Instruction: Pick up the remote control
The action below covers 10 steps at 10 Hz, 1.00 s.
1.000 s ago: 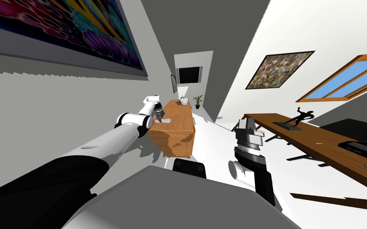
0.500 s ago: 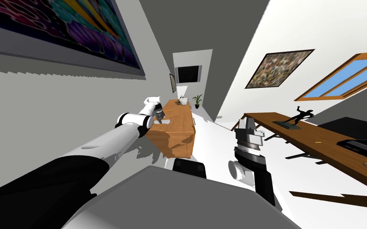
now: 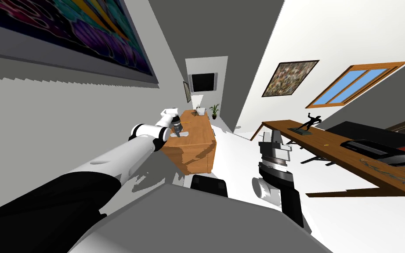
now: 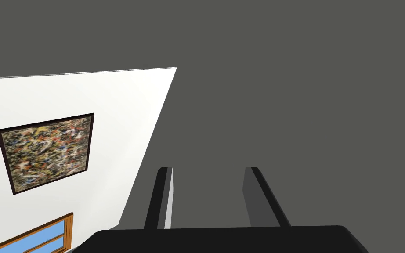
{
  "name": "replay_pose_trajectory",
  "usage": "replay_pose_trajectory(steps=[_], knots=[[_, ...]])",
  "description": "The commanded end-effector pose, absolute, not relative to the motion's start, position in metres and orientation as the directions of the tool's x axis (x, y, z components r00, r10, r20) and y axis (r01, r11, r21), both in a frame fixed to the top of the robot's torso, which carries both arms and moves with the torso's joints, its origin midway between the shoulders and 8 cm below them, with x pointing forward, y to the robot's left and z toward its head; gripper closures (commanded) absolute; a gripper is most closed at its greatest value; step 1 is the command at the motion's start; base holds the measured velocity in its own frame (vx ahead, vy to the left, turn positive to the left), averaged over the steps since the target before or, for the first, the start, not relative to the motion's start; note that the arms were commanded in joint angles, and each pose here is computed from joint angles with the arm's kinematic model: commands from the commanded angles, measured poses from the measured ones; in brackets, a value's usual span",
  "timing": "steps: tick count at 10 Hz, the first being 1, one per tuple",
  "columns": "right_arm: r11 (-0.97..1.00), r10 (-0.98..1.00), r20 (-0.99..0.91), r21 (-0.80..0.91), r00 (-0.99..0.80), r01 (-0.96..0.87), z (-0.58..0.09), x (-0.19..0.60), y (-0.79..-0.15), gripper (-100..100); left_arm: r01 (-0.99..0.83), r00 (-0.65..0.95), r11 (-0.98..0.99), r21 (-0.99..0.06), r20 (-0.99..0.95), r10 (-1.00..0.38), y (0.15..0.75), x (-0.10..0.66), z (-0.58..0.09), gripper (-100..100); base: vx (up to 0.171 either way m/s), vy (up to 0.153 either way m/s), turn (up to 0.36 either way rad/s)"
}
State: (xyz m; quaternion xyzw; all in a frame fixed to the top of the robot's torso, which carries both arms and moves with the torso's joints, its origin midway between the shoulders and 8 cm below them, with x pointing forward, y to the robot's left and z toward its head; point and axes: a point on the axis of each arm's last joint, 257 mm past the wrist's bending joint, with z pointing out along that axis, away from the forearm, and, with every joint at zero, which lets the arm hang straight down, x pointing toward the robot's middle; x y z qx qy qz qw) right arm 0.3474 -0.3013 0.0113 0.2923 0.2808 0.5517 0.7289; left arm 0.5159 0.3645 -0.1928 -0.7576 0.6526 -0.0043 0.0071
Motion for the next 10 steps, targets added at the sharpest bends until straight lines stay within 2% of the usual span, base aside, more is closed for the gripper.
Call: replay_pose_trajectory(steps=[1,5,6,7,10], knots=[[0.22,0.968,-0.087,0.736,0.234,-0.64,0.011,0.347,-0.301,0,-0.989,0.148,-0.148,-0.016,-0.003,-0.989,0.365,0.516,-0.193,100,-0.007,0.009,0.012],[0.22,0.968,-0.087,0.736,0.234,-0.64,0.011,0.347,-0.301,0,-0.989,0.148,-0.148,-0.014,-0.003,-0.989,0.365,0.515,-0.193,100,0.0,0.0,0.0],[0.22,0.968,-0.087,0.736,0.234,-0.64,0.011,0.347,-0.301,0,-0.989,0.148,-0.148,-0.014,-0.003,-0.989,0.365,0.515,-0.193,0,0.0,0.0,0.0],[0.22,0.968,-0.087,0.736,0.234,-0.64,0.011,0.347,-0.301,0,-0.992,0.128,-0.128,-0.016,-0.002,-0.992,0.366,0.514,-0.189,100,0.044,-0.074,0.237],[0.22,0.968,-0.087,0.736,0.234,-0.64,0.011,0.347,-0.301,0,-0.998,0.066,-0.066,-0.015,-0.002,-0.998,0.371,0.51,-0.174,100,0.103,-0.138,0.226]])
